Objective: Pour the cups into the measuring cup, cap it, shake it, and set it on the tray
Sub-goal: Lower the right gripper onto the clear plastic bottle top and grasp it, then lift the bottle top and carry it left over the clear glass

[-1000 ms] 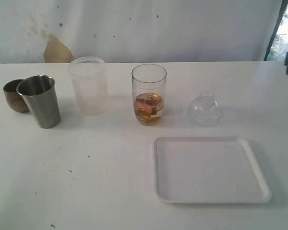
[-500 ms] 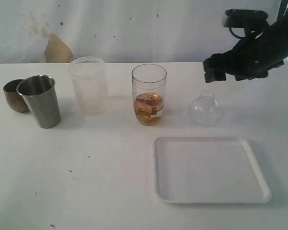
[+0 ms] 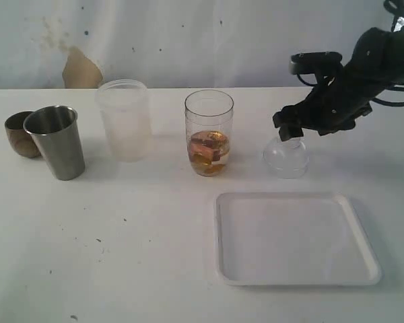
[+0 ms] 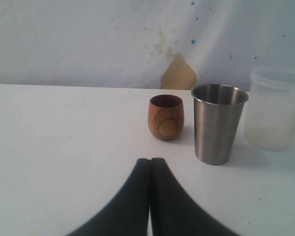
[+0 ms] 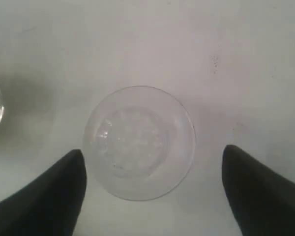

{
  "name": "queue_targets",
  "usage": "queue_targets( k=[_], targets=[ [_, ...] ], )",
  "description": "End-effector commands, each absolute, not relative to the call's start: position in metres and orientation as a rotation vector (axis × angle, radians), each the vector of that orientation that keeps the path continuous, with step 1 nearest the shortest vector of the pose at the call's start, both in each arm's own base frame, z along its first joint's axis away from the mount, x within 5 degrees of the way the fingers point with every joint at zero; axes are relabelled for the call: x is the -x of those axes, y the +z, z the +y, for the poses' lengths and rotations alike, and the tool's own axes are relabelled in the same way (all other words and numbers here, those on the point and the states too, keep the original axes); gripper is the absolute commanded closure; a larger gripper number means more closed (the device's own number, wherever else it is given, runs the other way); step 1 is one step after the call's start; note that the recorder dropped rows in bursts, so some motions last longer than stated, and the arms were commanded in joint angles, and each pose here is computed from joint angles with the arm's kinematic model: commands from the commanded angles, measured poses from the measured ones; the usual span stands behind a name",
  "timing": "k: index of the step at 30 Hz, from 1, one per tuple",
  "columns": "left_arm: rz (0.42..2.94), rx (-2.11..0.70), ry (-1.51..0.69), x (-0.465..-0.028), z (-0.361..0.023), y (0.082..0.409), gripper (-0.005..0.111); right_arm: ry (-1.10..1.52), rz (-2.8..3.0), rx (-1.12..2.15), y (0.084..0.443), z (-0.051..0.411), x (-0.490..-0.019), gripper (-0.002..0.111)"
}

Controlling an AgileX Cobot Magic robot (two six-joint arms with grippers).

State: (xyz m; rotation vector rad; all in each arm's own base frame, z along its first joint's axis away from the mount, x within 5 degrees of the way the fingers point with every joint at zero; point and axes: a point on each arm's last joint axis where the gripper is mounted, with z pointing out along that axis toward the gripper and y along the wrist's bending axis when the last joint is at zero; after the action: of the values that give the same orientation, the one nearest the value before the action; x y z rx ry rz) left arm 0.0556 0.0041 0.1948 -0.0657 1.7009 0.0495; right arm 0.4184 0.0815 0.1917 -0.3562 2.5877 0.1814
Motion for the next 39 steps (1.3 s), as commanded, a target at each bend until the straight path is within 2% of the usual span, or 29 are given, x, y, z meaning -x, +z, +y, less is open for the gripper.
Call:
queue_targets(
  k=[1,6,18,23,26,30,39],
  targets=[
    [1.692,0.067,0.057,-0.056,0.004,0.194,0.107,0.164,2.575,0.385,0.18,0.085,-0.424,0.038],
    [1.692,0.067,0.057,-0.056,0.004,0.194,0.107,0.159,2.543,0.485,0.177,0.096,-0.424,0.039],
    [1.692,0.067,0.057,-0.056,0.004,0.194,0.107,0.156,2.541,0.515,0.167,0.102,-0.426,0.052],
    [1.692,0.067,0.057,-0.056,0.004,0.194,0.107,0.156,2.541,0.516,0.167,0.102,-0.426,0.081],
    [1.692,0.067,0.057,-0.056,0.004,0.194,0.107,0.142,2.56,0.549,0.166,0.101,-0.424,0.108],
    [1.692,0.067,0.057,-0.056,0.004,0.194,0.107,0.142,2.525,0.545,0.184,0.1,-0.421,0.108],
    [1.692,0.067,0.057,-0.056,0.004,0.194,0.107,0.156,2.357,0.509,0.261,0.097,-0.402,0.108]
  ],
)
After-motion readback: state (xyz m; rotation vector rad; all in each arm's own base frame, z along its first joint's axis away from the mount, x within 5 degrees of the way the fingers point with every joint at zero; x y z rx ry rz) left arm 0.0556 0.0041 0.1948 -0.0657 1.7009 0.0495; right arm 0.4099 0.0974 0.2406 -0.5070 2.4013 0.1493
